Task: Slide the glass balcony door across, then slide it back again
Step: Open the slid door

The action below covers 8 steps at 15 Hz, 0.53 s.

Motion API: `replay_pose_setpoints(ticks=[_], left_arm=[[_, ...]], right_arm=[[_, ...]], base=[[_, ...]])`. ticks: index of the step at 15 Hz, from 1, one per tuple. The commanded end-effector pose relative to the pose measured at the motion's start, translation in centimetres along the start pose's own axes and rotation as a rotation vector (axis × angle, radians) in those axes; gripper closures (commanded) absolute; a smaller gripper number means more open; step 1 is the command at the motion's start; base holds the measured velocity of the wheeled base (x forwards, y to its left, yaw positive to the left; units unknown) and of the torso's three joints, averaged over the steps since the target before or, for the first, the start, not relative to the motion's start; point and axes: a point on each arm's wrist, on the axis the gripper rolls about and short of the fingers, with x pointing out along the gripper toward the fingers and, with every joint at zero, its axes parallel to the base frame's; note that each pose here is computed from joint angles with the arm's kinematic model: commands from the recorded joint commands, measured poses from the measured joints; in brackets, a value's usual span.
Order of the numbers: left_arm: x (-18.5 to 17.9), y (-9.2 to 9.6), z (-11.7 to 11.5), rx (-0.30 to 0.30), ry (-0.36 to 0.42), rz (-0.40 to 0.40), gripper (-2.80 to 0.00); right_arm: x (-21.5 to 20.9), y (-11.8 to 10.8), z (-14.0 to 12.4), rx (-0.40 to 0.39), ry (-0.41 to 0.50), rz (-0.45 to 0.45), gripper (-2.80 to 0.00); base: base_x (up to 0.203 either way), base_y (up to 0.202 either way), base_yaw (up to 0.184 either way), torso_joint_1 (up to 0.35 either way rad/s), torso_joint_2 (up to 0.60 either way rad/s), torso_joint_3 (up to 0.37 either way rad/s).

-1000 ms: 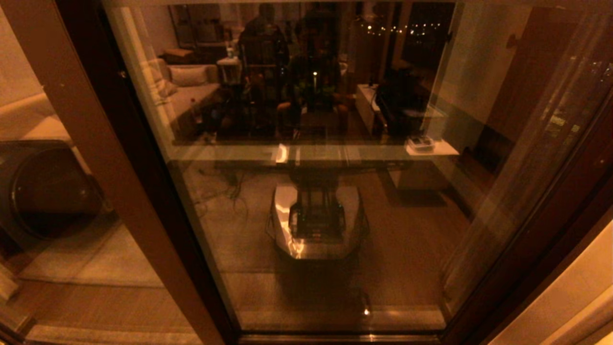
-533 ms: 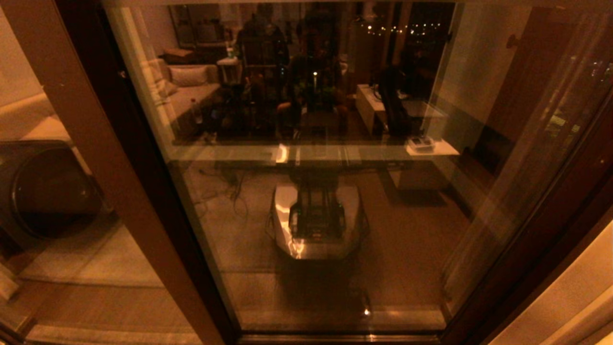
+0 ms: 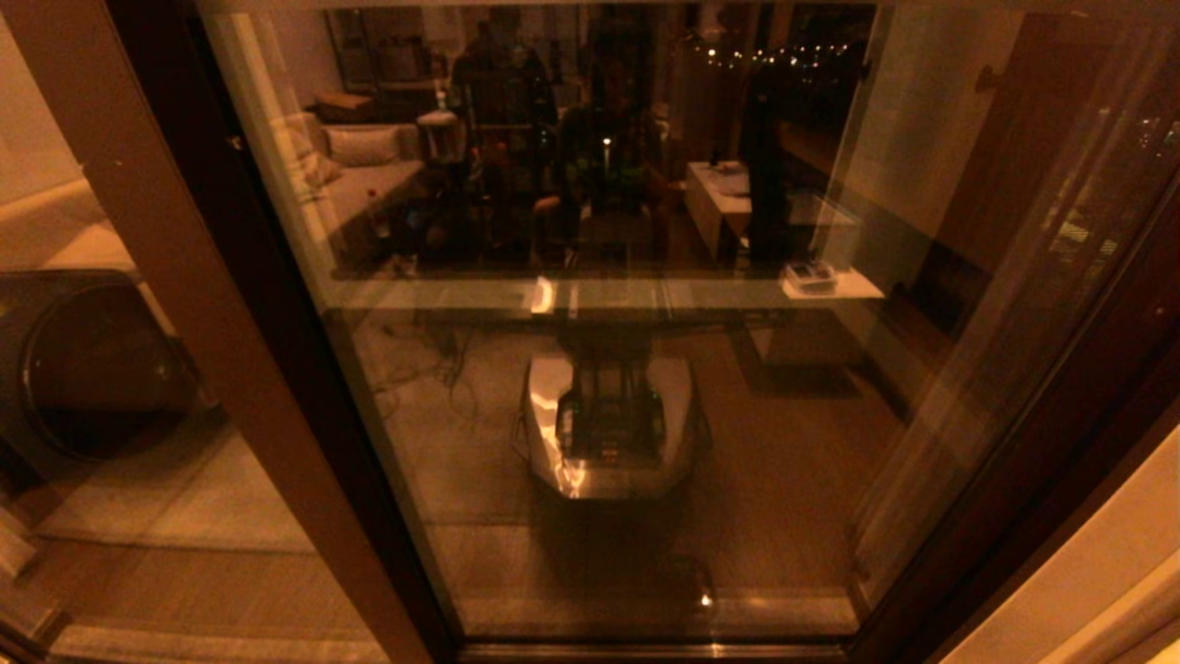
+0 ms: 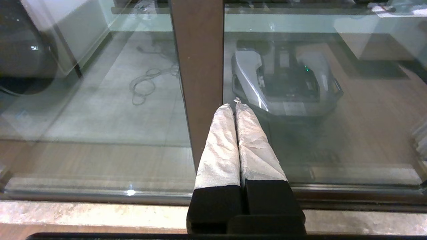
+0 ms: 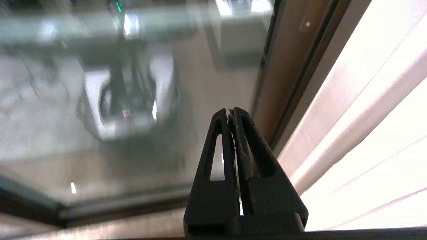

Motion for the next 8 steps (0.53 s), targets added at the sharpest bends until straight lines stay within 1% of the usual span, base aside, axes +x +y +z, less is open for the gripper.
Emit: replay_pose_setpoints(ticks=[1,3,4,6,7,8], left_arm=[[0.0,0.0,0.0,0.000,-0.002,0.000,0.00],[0.0,0.0,0.0,0.000,-0.002,0.000,0.00],[0.0,0.0,0.0,0.000,-0.002,0.000,0.00],[0.0,0.0,0.0,0.000,-0.002,0.000,0.00],[0.0,0.0,0.0,0.000,-0.002,0.000,0.00],[0.0,0.0,0.0,0.000,-0.002,0.000,0.00]], right_arm=[[4.7,0.4,2.0,-0.016,0.166,-0.016,0.00],[6.6,0.1,2.6,-0.008,0.218,-0.046,0.00],[7.9,-0.5,2.9,0.006,0.238,-0.070,0.00],[10.8,-2.8,3.8,0.060,0.278,-0.153,0.00],[11.8,-4.3,4.2,0.093,0.282,-0.175,0.00],[11.9,-5.5,4.5,0.119,0.270,-0.157,0.00]], base=[[0.000,0.000,0.000,0.000,0.00,0.000],[0.000,0.000,0.000,0.000,0.00,0.000],[0.000,0.000,0.000,0.000,0.00,0.000],[0.000,0.000,0.000,0.000,0.00,0.000],[0.000,0.000,0.000,0.000,0.00,0.000],[0.000,0.000,0.000,0.000,0.00,0.000]])
